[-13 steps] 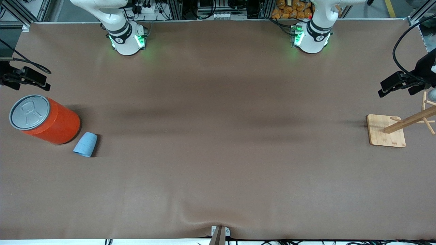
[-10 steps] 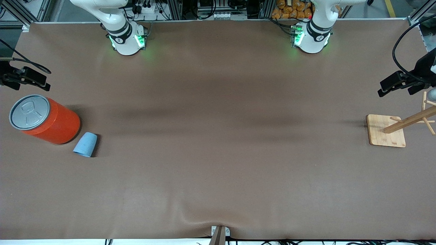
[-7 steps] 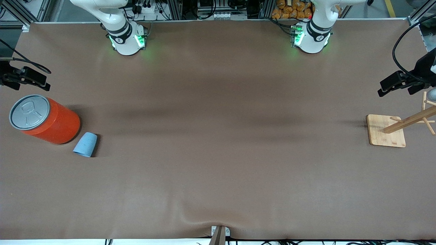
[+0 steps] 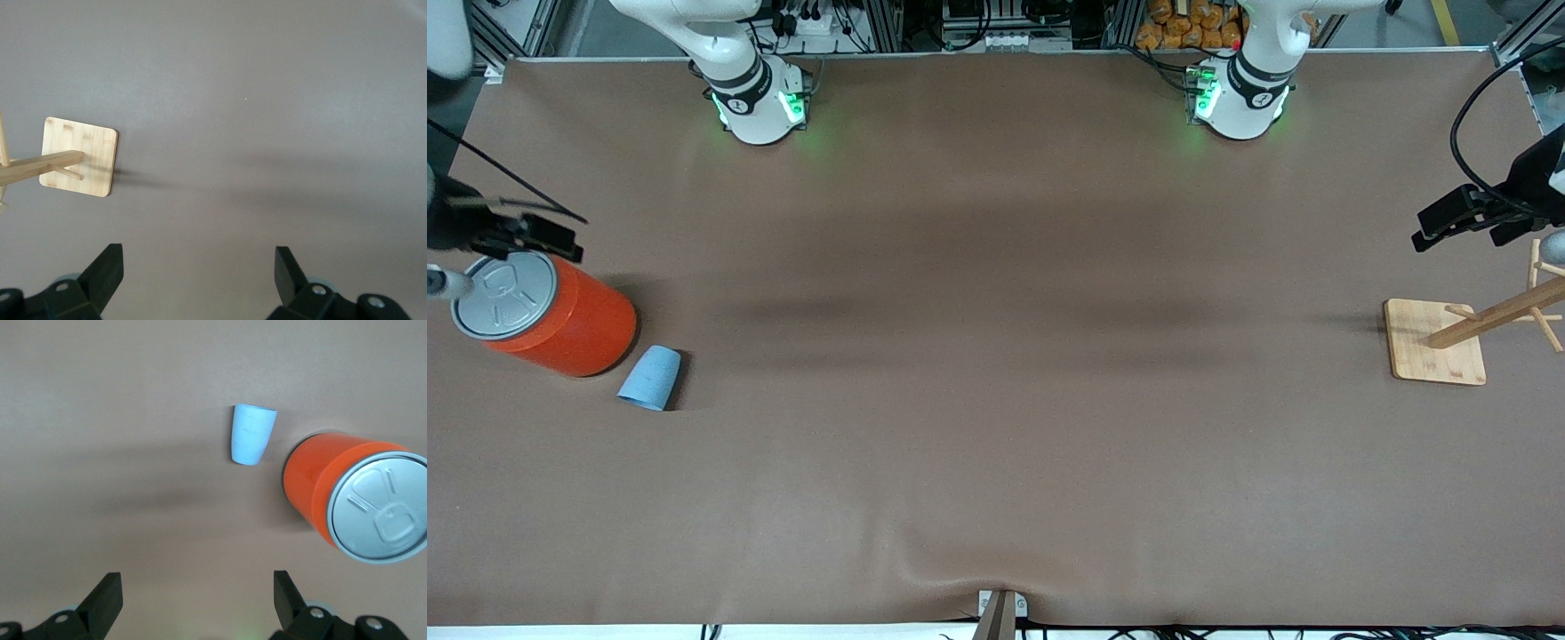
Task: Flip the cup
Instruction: 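Reach the right gripper to the blue cup and grasp it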
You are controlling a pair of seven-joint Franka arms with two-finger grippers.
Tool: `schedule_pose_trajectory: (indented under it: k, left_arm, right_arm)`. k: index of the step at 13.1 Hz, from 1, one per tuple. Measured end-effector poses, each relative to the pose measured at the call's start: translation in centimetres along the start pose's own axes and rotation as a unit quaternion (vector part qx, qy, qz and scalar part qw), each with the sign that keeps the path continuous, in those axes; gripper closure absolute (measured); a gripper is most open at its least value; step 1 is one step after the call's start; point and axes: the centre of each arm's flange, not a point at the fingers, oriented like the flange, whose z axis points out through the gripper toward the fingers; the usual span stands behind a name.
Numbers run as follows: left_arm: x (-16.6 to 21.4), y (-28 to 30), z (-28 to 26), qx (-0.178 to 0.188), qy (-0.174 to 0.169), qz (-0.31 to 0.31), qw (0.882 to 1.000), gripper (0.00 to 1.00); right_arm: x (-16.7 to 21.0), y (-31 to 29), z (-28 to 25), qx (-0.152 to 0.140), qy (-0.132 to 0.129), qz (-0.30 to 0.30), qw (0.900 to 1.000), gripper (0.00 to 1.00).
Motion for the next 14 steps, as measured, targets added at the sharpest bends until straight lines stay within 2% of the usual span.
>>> schedule_pose_trajectory:
  k: [3,7,9,11,14]
  left_arm:
    - [-0.1,0.0,0.1,0.0,-0.005,0.0,1.0,0.0]
    - [-0.1,-0.2,0.1,0.001,-0.006,-0.001,1.0,0.0]
    - [-0.1,0.0,0.1,0.001,-0.007,0.0,1.0,0.0]
    - [-0.2,0.1,0.1,0.001,-0.007,0.001,1.0,0.0]
    - [-0.2,0.1,0.1,0.001,-0.007,0.001,1.0,0.0]
  right_arm:
    - [3.0,2.0,8.3,0.001,-0.03,0.016,0.999,0.0]
    - [5.7,3.7,16.4,0.003,-0.056,0.029,0.998,0.0]
    - [7.2,5.8,20.5,0.006,-0.059,0.024,0.998,0.0]
    - [8.4,7.6,23.8,0.008,-0.05,0.005,0.999,0.0]
    - [9.2,7.3,26.5,0.008,-0.049,-0.005,0.999,0.0]
